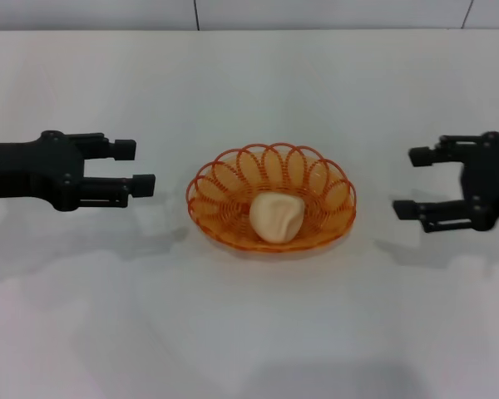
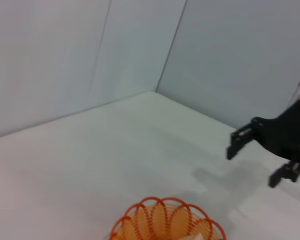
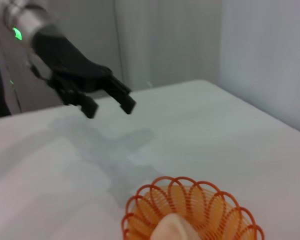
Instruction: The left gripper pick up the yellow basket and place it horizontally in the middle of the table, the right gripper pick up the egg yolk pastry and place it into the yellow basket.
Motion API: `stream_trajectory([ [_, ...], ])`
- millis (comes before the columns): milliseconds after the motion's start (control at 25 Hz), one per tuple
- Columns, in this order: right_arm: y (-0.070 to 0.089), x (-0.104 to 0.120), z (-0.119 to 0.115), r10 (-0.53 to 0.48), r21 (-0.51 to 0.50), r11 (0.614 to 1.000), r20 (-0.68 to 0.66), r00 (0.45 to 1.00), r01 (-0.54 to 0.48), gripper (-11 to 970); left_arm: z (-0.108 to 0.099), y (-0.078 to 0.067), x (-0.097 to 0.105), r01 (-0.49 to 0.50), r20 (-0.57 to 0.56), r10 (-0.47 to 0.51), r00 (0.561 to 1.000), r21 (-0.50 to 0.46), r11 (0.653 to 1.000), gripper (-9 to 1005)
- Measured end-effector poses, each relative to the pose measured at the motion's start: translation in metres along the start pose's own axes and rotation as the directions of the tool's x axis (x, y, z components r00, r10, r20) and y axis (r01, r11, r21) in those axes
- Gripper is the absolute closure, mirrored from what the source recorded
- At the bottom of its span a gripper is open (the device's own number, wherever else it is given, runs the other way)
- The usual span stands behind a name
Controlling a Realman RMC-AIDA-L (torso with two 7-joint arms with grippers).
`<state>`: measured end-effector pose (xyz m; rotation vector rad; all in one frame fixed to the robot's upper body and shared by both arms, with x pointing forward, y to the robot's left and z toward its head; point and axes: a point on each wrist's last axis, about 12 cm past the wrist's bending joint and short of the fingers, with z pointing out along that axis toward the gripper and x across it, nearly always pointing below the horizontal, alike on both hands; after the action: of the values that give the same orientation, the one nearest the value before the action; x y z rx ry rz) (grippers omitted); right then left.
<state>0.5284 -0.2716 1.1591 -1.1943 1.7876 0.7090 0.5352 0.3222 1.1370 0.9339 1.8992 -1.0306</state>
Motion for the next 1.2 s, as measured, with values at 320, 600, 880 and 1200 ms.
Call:
stream_trajectory([
  [320,0.005,0.009,-0.018,-0.004,-0.054,0.999,-0.007,1.0,0.004,188,0.002,0.001,0.002,-0.003,-0.013,0.003,1.0,0.017,1.0,223],
  [600,0.005,0.007,-0.016,-0.02,-0.075,0.997,-0.039,0.999,0.017,188,0.026,-0.006,-0.004,-0.029,-0.092,0.041,0.995,0.123,0.992,223],
  [880,0.005,0.007,-0.015,-0.025,-0.081,0.996,-0.046,0.999,0.021,188,0.03,-0.008,-0.005,-0.033,-0.105,0.049,0.993,0.146,0.989,223],
  [1200,0.006,0.005,-0.015,-0.031,-0.092,0.995,-0.046,0.998,0.026,188,0.028,-0.008,-0.006,-0.039,-0.109,0.055,0.993,0.145,0.989,223],
])
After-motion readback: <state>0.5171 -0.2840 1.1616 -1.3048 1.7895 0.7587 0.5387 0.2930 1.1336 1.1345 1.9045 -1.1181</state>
